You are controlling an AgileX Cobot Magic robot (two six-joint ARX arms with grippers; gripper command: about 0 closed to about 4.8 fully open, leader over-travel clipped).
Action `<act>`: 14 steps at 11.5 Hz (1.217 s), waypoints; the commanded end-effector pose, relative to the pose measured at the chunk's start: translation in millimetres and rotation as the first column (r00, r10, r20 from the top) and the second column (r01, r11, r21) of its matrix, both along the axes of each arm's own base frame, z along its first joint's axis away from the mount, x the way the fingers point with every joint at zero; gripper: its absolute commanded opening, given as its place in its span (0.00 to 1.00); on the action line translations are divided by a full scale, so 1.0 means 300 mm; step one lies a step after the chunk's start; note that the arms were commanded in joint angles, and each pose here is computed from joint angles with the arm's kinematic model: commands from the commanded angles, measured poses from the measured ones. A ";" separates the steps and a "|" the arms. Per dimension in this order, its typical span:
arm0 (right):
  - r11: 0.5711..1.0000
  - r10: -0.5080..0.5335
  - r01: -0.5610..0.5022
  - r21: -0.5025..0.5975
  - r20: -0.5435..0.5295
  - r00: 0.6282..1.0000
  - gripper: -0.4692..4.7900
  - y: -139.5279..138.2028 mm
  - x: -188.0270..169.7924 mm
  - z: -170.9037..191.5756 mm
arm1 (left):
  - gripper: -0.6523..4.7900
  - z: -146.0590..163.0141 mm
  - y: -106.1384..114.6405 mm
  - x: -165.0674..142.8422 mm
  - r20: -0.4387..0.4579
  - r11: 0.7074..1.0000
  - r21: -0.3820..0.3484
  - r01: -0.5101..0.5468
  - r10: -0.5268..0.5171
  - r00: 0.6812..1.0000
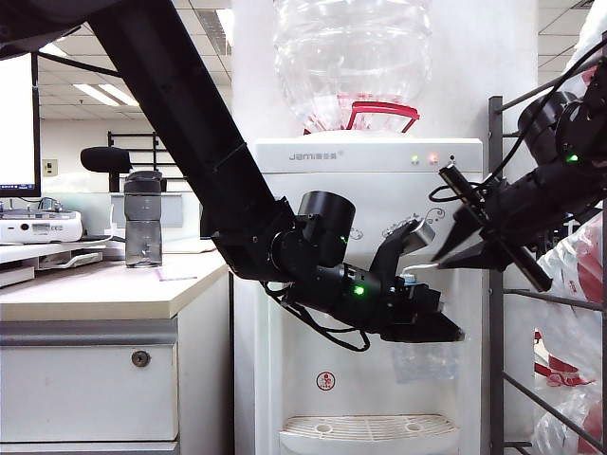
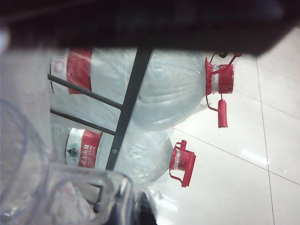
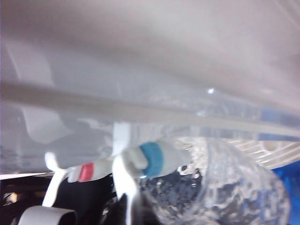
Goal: Pick up the plastic mug from the left desk, go to the cold water outlet of the water dispenser, press the vertical switch to get some water, then put the mug back on the desk.
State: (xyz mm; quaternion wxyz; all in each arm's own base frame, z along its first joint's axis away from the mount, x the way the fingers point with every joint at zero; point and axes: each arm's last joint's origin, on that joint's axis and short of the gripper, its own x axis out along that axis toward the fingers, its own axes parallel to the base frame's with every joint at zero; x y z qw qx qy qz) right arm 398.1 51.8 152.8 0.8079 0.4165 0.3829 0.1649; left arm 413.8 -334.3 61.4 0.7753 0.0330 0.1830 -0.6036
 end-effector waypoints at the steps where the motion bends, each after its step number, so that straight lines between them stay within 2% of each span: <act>1: 1.000 0.009 -0.009 0.014 0.023 1.000 0.17 0.006 0.005 0.014 | 0.11 0.030 -0.006 0.003 0.036 1.000 -0.027 0.010 -0.009 0.999; 4: 1.000 0.009 -0.009 0.008 0.024 1.000 0.17 0.017 0.004 0.014 | 0.11 0.030 -0.006 0.003 0.037 1.000 -0.027 0.010 -0.009 0.999; 5: 0.999 0.030 -0.030 -0.013 0.021 0.999 0.08 0.061 0.001 -0.004 | 0.11 0.030 -0.006 0.003 0.036 1.000 -0.027 0.010 -0.009 0.999; 9: 0.999 0.033 -0.032 -0.037 0.014 0.999 0.08 0.061 -0.001 -0.016 | 0.11 0.029 -0.005 0.003 0.036 1.000 -0.026 0.008 -0.007 0.999; 14: 0.998 0.011 -0.014 -0.059 -0.048 0.999 0.08 0.058 -0.012 -0.032 | 0.11 0.030 -0.005 0.004 0.040 1.000 -0.028 0.007 -0.005 0.999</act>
